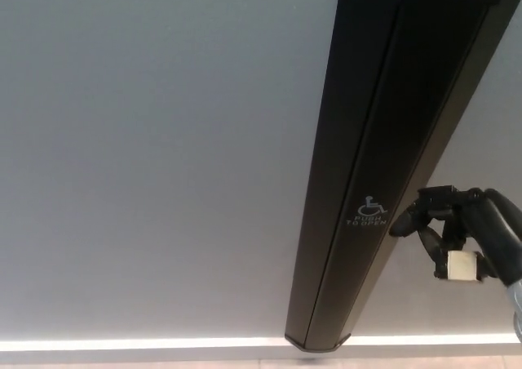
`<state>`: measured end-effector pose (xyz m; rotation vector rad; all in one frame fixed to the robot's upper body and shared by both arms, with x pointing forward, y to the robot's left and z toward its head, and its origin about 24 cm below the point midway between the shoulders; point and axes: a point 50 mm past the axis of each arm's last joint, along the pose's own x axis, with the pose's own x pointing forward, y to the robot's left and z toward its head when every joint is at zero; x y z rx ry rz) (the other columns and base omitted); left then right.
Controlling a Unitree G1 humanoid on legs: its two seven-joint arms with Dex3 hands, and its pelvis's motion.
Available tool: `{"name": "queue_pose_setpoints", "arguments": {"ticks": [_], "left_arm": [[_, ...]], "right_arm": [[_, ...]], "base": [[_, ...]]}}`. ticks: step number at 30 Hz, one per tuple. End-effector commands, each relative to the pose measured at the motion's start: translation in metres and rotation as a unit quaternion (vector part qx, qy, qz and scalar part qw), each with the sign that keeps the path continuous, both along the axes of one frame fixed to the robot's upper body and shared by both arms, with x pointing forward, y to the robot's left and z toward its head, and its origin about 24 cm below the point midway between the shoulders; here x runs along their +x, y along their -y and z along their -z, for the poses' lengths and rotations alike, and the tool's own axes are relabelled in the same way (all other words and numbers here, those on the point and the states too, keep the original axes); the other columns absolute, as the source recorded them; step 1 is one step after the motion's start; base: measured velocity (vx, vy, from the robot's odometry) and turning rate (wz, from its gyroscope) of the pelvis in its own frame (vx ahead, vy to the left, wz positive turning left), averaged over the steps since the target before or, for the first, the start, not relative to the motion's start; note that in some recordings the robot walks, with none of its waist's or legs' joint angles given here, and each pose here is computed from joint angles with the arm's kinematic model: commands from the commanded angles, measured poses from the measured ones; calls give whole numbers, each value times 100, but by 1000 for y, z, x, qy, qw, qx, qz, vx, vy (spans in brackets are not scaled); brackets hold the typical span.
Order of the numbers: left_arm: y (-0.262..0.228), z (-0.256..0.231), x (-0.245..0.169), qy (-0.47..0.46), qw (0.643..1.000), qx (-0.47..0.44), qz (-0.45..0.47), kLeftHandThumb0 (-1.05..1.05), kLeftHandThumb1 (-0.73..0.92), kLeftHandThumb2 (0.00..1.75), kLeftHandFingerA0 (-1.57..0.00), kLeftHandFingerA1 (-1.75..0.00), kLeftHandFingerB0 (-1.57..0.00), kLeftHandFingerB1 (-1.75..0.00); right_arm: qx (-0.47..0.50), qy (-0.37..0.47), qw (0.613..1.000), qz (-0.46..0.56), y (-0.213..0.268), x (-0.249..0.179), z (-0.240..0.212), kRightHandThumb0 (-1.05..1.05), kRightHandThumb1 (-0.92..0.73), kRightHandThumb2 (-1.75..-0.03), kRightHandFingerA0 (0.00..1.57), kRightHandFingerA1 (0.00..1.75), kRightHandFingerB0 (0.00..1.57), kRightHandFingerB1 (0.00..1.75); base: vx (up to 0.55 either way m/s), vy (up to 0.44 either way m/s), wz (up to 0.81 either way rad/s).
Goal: The robot walks towards an open gate button and uses its right fist to press it and open the gates
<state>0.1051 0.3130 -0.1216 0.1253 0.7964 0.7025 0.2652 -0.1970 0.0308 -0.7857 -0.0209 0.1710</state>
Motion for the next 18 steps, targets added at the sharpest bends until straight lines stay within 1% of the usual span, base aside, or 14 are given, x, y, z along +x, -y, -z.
{"name": "queue_pose_setpoints", "arguments": {"ticks": [1,3,4,5,6,9,10,12,13,14,15,16,17,18], "left_arm": [[-7,-5,2,17,1000,12,-2,-6,54,105,-107,-99,-102,-74],[-6,-5,2,17,1000,10,-5,-6,54,105,-107,-99,-102,-74],[-6,-4,1,18,1000,5,-6,-2,53,107,-107,-97,-102,-70],[-6,-4,1,18,1000,4,-6,-2,53,107,-107,-97,-102,-70],[-6,-4,0,15,1000,5,-4,-4,56,100,-108,-94,-100,-68],[-7,-4,-1,14,1000,7,-2,-5,56,99,-109,-95,-101,-69],[-7,-4,-1,13,1000,8,-2,-2,52,103,-109,-96,-103,-67],[-8,-4,-2,15,1000,5,-3,0,53,104,-109,-96,-102,-67],[-9,-4,-2,15,1000,5,-4,0,52,105,-109,-96,-102,-67],[-9,-4,-2,14,1000,5,-4,0,52,105,-109,-96,-102,-67],[-8,-4,-2,15,1000,6,-3,0,50,108,-109,-97,-103,-68],[-8,-4,-2,15,1000,7,-2,0,50,108,-109,-97,-103,-68],[-8,-4,-3,15,1000,8,-2,-3,53,101,-108,-96,-101,-68],[-7,-4,-3,15,1000,9,-2,-3,53,101,-108,-96,-101,-68]], "right_arm": [[-9,-14,1000,17,-2,13,4,-21,-59,-107,94,155,95,94],[-8,-15,1000,18,-4,16,3,-21,-59,-107,94,155,95,94],[-7,-17,1000,19,-8,18,3,-21,-60,-106,95,159,95,93],[-7,-17,1000,20,-9,19,3,-21,-60,-106,95,159,95,93],[-3,-16,1000,21,-12,21,3,-21,-60,-105,95,158,95,92],[0,-16,1000,26,-16,24,3,-23,-61,-103,95,156,96,92],[2,-15,999,29,-17,25,3,-22,-59,-106,95,152,96,95],[5,-13,999,34,-19,26,3,-22,-58,-107,96,152,96,97],[7,-12,999,38,-21,27,3,-24,-59,-107,94,160,95,99],[9,-11,999,43,-22,28,3,-24,-59,-107,94,160,95,99],[13,-10,999,46,-24,29,1,-23,-59,-107,92,159,94,103],[18,-10,999,49,-26,30,0,-23,-59,-107,92,159,94,103],[22,-8,998,50,-29,31,-1,-22,-60,-106,93,151,94,103],[24,-7,998,51,-30,31,-1,-22,-60,-106,93,151,94,103]], "base": [[0,0,0],[0,0,0],[0,0,0],[0,0,0],[0,0,0],[0,0,0],[0,0,0],[0,0,0],[0,0,0],[0,0,0],[0,0,0],[0,0,0],[0,0,0],[0,0,0]]}}
